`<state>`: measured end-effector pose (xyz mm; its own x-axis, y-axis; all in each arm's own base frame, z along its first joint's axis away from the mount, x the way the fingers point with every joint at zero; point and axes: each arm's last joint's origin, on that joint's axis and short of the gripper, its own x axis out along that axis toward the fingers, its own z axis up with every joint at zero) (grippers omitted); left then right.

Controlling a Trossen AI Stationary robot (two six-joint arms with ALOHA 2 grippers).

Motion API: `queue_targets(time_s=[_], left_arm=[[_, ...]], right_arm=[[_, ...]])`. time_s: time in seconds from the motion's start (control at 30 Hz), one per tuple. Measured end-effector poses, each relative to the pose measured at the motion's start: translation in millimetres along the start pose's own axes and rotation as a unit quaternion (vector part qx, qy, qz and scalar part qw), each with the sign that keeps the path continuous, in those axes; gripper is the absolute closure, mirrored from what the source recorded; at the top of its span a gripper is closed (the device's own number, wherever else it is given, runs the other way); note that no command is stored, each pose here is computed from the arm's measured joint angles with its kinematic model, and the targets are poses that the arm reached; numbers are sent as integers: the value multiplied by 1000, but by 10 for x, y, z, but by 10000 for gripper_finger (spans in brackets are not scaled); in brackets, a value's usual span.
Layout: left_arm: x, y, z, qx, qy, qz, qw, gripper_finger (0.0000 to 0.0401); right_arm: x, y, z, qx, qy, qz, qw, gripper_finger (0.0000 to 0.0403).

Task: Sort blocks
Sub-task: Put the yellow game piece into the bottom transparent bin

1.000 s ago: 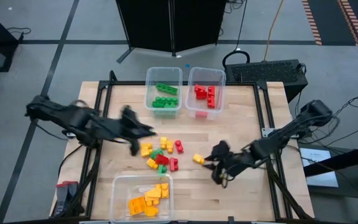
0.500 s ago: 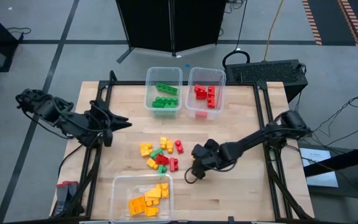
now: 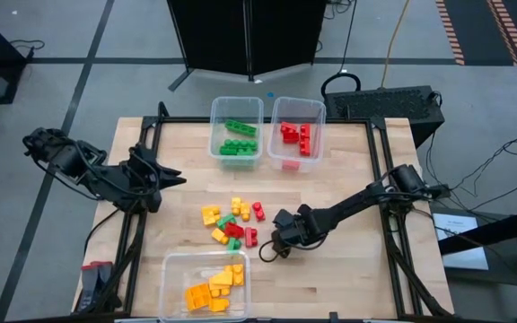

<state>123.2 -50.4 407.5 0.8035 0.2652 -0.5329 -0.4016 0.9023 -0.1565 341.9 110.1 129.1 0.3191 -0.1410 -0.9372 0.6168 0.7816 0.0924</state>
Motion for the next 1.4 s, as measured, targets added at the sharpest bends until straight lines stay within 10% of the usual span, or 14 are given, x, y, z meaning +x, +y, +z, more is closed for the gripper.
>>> queue_targets(time_s=[0.27,0.53,0.77,0.97,1.23,1.4], left_arm=[[-15,74,-62,21,25,26,999,401],[-145,269,-102,3,17,53,998,401],[-269,440,-123,0,-3,65,998,401],[-325,508,-129,-9,-11,59,998,401],[-335,519,-131,-11,-10,56,998,401],[-335,517,-134,-12,-6,52,999,401]], right_arm=[[-219,200,179,-38,0,15,999,290],[-1167,623,732,-98,-111,56,987,290],[-1902,1008,1162,-155,-305,207,917,290],[-1666,1244,1191,-208,-303,279,887,290],[-1039,1493,1015,-217,-116,416,875,286],[-977,1507,1003,-180,-85,425,883,166]])
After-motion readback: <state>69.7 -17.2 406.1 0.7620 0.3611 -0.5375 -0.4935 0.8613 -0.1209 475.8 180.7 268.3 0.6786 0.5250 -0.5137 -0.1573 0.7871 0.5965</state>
